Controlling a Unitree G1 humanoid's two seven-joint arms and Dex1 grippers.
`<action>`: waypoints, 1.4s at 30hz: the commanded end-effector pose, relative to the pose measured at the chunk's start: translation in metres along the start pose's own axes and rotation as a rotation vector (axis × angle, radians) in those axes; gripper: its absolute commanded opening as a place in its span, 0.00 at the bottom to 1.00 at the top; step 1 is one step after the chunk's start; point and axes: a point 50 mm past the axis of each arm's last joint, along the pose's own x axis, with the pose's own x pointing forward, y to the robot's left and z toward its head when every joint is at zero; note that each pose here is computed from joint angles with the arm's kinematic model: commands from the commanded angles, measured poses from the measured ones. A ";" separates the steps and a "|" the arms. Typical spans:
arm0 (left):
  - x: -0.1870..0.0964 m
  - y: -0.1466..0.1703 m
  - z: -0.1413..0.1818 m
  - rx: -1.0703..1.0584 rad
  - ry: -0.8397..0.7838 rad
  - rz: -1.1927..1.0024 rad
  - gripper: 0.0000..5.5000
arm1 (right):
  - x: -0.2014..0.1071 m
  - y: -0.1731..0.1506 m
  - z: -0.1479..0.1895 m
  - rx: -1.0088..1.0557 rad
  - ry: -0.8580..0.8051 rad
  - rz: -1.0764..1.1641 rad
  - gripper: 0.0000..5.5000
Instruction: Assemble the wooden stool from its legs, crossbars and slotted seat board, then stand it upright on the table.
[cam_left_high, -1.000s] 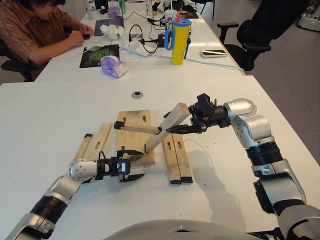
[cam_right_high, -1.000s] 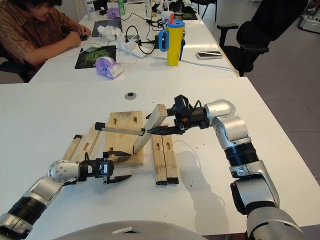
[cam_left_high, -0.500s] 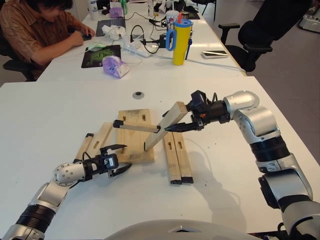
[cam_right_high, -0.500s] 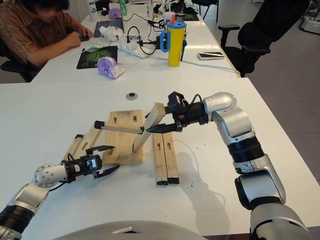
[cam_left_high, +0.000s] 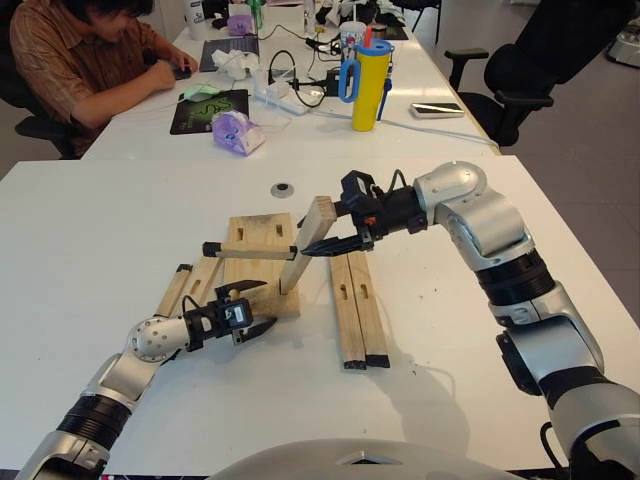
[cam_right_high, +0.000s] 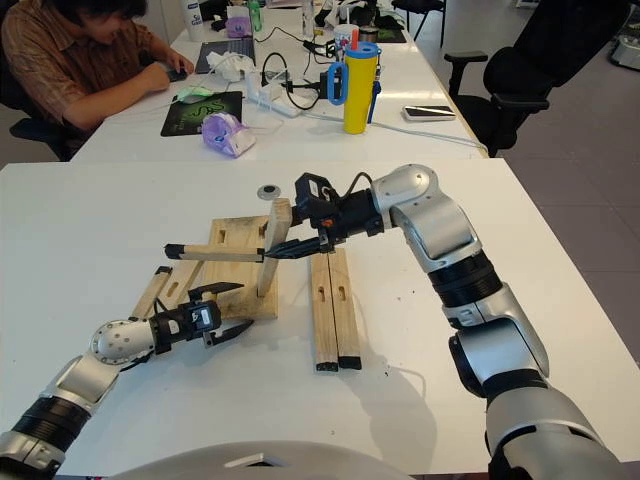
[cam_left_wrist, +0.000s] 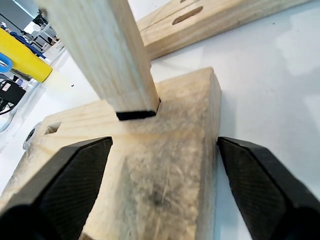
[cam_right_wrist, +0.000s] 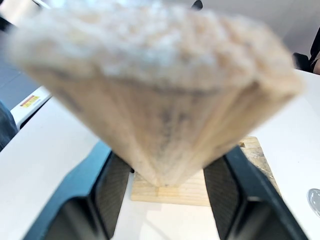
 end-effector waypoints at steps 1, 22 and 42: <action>0.006 -0.068 -0.042 -0.117 0.265 -0.230 0.71 | 0.011 -0.017 0.023 -0.032 0.085 0.016 0.37; -0.003 -0.048 -0.024 -0.218 0.134 0.286 0.71 | 0.020 -0.015 -0.032 0.019 0.215 0.005 0.37; 0.003 -0.054 -0.034 -0.339 0.331 0.283 0.71 | 0.011 -0.039 -0.006 0.205 0.227 0.069 0.37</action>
